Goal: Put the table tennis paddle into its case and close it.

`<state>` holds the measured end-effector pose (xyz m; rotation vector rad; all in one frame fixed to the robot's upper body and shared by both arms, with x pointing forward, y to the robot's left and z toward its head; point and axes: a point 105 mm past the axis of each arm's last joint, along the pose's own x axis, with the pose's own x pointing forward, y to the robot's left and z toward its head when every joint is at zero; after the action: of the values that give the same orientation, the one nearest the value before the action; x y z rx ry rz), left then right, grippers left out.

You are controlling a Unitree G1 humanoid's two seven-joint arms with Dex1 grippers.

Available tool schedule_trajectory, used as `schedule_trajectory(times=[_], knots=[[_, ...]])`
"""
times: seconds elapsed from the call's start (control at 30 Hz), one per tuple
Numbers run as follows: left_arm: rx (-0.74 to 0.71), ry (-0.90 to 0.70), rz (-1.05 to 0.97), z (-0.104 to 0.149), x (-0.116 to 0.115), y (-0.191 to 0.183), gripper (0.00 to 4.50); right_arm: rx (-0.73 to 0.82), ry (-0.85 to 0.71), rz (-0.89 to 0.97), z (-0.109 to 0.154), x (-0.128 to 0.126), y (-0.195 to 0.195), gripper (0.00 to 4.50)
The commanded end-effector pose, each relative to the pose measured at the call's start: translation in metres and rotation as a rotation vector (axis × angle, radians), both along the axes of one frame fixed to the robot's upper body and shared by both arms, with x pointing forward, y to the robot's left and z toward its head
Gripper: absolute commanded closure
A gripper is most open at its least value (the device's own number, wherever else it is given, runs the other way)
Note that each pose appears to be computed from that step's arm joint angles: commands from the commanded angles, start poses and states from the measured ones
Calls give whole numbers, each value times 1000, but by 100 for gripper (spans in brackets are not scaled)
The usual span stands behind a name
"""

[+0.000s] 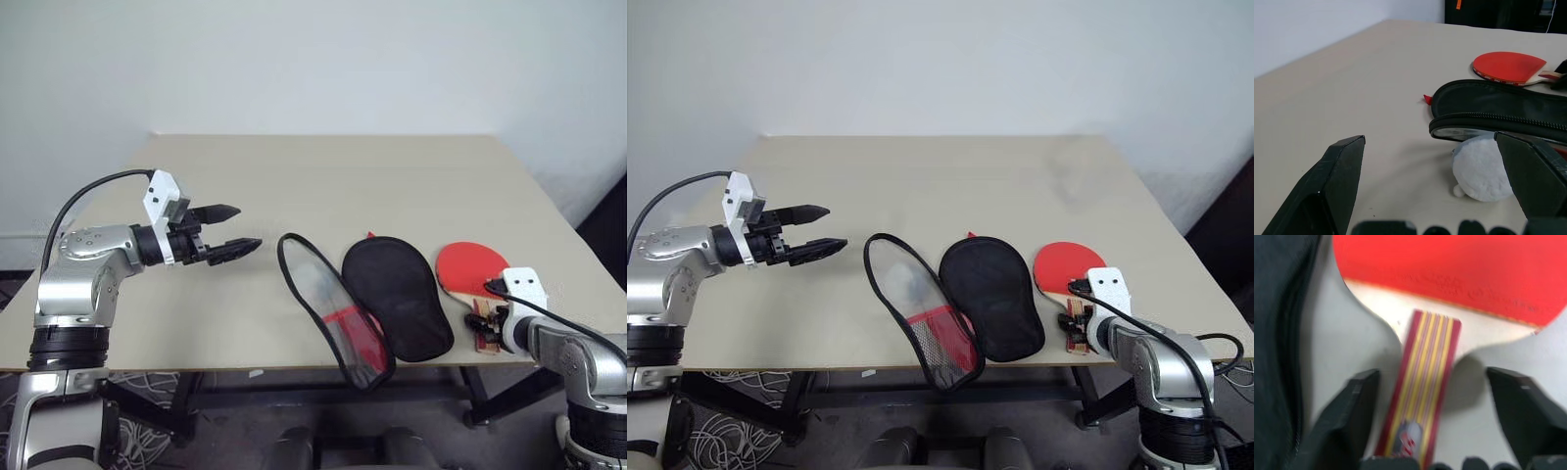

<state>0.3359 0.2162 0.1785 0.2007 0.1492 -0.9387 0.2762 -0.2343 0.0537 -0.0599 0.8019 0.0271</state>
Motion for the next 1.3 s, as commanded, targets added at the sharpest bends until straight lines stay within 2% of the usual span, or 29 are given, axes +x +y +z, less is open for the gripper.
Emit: schedule_trajectory(times=[0.03,0.13,0.3,0.43,0.53,0.83,1.3], knots=[[7,-61,0,16,-3,2,0,-65,-21,-91,2,4,-16,243],[9,-63,6,16,-3,3,0,-68,-34,-104,3,7,-17,338],[1,-55,14,14,-4,5,0,-66,-264,-190,44,35,-28,339],[-2,-48,16,10,-4,5,0,18,-368,-65,72,48,3,339],[-1,-46,16,9,-4,4,0,74,-376,49,78,46,34,339],[-28,-38,-5,11,-7,1,0,104,-160,284,48,6,98,339],[-37,-29,-16,9,-8,-5,0,97,-63,250,16,11,112,339]])
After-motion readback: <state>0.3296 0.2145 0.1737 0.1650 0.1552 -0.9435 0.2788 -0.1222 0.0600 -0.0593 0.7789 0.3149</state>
